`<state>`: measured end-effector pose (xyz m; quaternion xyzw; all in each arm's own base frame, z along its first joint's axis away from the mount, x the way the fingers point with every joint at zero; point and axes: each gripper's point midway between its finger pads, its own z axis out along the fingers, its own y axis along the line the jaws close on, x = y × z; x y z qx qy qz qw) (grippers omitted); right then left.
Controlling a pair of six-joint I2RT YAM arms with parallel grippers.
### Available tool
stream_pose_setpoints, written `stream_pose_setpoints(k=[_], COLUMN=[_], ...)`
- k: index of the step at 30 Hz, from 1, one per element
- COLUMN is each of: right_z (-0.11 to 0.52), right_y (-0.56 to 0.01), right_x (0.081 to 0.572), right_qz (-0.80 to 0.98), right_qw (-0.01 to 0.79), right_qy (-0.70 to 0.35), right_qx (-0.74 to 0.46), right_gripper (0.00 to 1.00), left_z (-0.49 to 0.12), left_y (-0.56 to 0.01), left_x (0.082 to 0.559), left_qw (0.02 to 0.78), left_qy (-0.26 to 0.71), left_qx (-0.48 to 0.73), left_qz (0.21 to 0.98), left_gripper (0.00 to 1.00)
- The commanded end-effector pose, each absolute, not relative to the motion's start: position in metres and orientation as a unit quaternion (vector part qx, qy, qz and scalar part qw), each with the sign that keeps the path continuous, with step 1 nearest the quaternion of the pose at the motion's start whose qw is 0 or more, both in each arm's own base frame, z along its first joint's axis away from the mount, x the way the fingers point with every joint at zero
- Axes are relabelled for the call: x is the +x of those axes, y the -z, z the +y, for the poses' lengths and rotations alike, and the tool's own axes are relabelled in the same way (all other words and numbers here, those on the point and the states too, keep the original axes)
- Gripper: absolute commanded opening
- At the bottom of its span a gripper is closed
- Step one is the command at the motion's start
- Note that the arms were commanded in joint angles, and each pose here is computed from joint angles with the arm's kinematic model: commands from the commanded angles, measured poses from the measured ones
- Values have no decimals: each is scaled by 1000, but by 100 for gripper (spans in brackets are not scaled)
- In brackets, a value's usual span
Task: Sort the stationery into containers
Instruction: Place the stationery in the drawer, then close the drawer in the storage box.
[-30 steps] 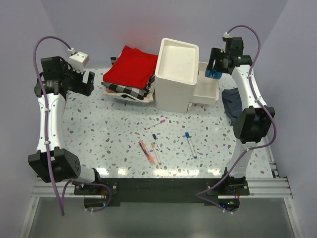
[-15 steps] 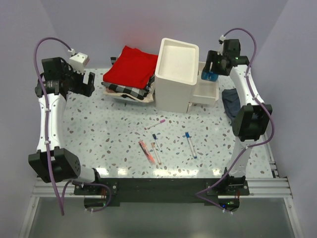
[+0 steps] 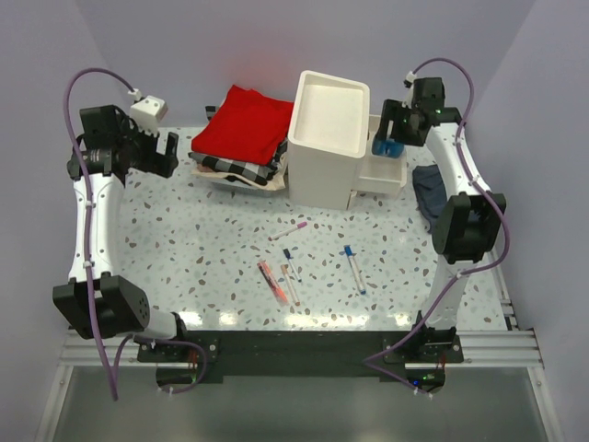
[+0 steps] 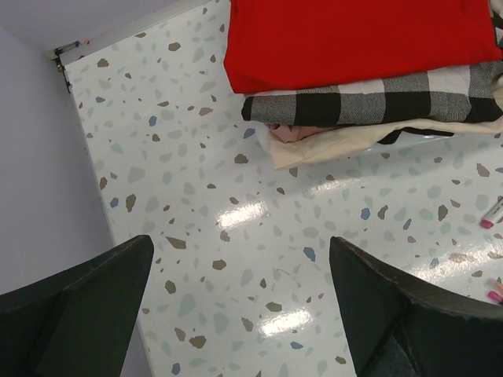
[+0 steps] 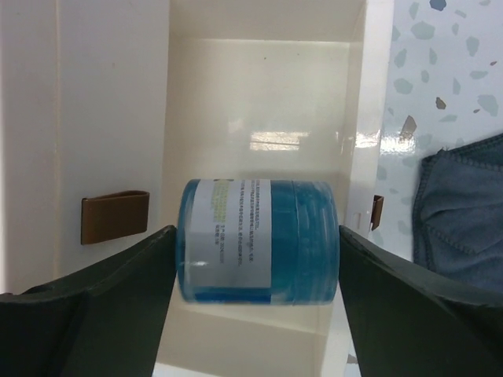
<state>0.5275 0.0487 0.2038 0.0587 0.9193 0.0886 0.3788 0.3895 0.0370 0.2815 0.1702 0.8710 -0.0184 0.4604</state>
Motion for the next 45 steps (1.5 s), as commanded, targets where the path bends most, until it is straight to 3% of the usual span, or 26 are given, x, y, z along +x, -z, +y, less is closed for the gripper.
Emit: stream_pose_setpoints(k=[1,5,13,17,26,35,45], right_z=[59,62,52,43,29,5,0], right_y=[-274,-272,-315,-328,-293,-251,-252], right_x=[519,516,503,472,385,318,329], right_qz=[883,883,863,859,882,915,930], right_qw=[451,447,491,502,467,403,354], right_qy=[-122,-130,-107,-86,-53,14,26], right_qx=[48,52,41,43,35,-7,-98], right_gripper=[86,93,93,93,94,94,95], left_z=[29,26,18,13,-5,-24,-22], left_y=[-292,-294,-301,-309,-320,-318,-294], left_x=[396,399,403,405,383,316,287], left_qw=[484,485,499,515,552,578,569], left_qy=[28,32,43,45,64,52,34], left_qx=[172,176,181,183,195,260,264], left_qz=[858,856,847,836,808,772,778], left_gripper=[98,98,98,98,98,99,100])
